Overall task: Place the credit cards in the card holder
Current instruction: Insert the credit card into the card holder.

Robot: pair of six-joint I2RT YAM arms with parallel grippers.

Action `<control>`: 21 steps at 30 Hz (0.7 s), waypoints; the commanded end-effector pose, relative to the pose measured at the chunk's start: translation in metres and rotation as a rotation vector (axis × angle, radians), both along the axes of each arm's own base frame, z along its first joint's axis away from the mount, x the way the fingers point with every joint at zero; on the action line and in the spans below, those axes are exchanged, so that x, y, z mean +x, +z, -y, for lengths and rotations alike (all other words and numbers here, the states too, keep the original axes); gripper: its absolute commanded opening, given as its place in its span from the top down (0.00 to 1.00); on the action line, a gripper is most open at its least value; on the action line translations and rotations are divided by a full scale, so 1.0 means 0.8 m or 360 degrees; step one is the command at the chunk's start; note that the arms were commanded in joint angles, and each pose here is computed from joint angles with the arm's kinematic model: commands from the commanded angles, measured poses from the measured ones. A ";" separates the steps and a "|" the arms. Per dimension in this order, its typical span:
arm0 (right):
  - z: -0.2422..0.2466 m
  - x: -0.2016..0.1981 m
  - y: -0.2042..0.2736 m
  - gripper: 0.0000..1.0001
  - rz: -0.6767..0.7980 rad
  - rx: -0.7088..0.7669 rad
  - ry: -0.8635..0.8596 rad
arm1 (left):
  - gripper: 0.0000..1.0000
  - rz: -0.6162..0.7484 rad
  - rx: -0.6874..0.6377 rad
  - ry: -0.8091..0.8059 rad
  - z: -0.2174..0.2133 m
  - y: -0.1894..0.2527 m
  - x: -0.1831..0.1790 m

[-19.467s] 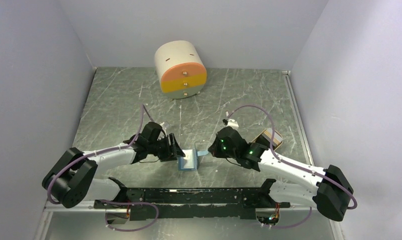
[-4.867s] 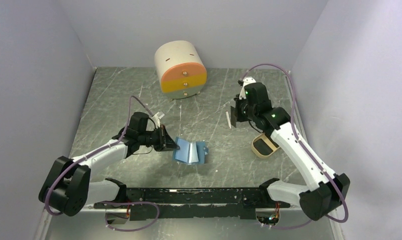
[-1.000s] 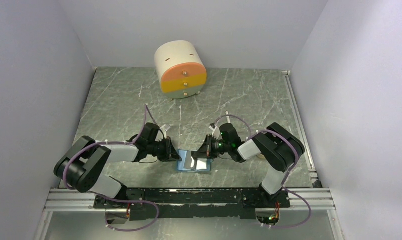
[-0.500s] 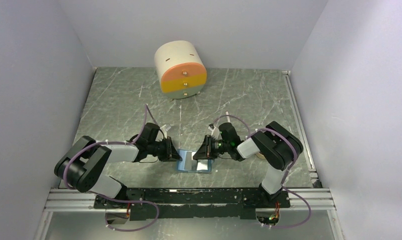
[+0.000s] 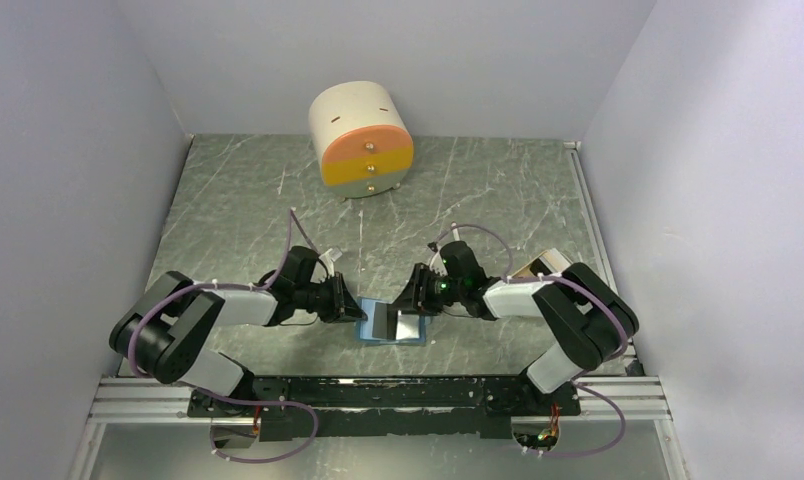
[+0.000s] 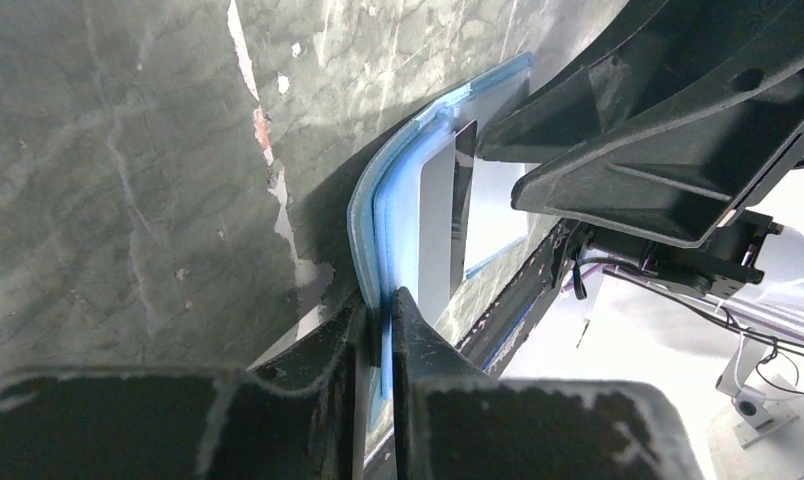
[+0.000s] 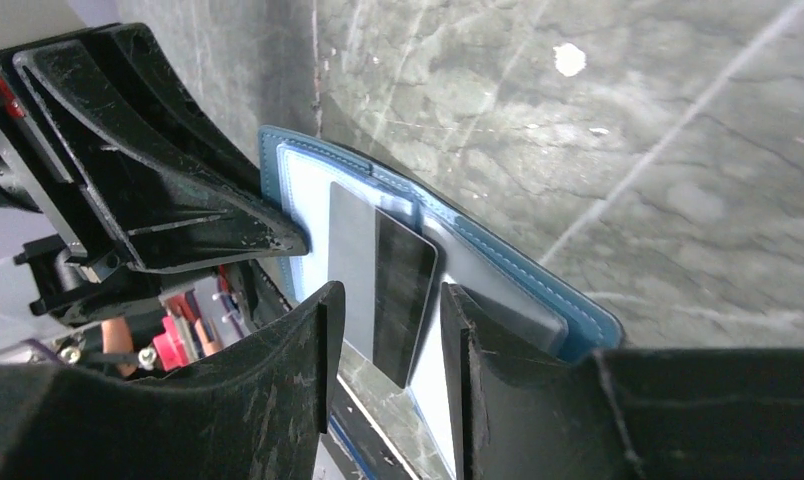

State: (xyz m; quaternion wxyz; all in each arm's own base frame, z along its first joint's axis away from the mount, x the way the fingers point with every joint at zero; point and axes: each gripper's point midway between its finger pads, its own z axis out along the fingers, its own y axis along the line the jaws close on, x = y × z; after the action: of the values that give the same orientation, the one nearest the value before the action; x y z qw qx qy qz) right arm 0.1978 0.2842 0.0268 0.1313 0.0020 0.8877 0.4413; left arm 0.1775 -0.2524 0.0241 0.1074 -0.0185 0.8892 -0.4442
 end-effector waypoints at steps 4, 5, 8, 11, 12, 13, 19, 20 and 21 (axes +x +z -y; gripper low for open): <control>0.022 -0.016 -0.021 0.55 -0.0065 -0.0219 -0.0110 | 0.85 -0.0009 -0.0062 -0.0037 0.006 0.002 -0.007; 0.021 -0.017 -0.021 0.55 -0.0065 -0.0210 -0.0121 | 0.84 -0.0011 -0.0065 -0.0038 0.006 0.002 -0.007; 0.014 -0.021 -0.022 0.55 -0.0069 -0.0180 -0.0130 | 0.82 -0.0011 -0.0082 -0.0040 0.007 0.004 -0.008; 0.002 -0.025 -0.022 0.56 -0.0083 -0.0151 -0.0121 | 0.82 -0.0016 -0.0094 -0.0043 0.007 0.005 -0.010; -0.002 -0.026 -0.021 0.56 -0.0084 -0.0126 -0.0123 | 0.81 -0.0015 -0.0098 -0.0045 0.008 0.006 -0.010; -0.006 -0.025 -0.018 0.56 -0.0079 -0.0095 -0.0126 | 0.81 -0.0014 -0.0102 -0.0049 0.008 0.006 -0.010; -0.027 -0.030 -0.005 0.60 -0.0100 0.0044 -0.0103 | 0.80 -0.0009 -0.0127 -0.0060 0.011 0.010 -0.009; -0.029 -0.031 -0.003 0.61 -0.0105 0.0068 -0.0105 | 0.79 -0.0012 -0.0131 -0.0064 0.012 0.011 -0.010; -0.032 -0.031 -0.001 0.62 -0.0107 0.0089 -0.0103 | 0.79 -0.0011 -0.0135 -0.0069 0.013 0.011 -0.010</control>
State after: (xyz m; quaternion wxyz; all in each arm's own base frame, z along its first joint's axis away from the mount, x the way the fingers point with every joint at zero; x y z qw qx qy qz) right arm 0.1791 0.3038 0.0252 0.1277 0.0351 0.8874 0.4416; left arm 0.1730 -0.2560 0.0267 0.0971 -0.0226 0.8805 -0.4635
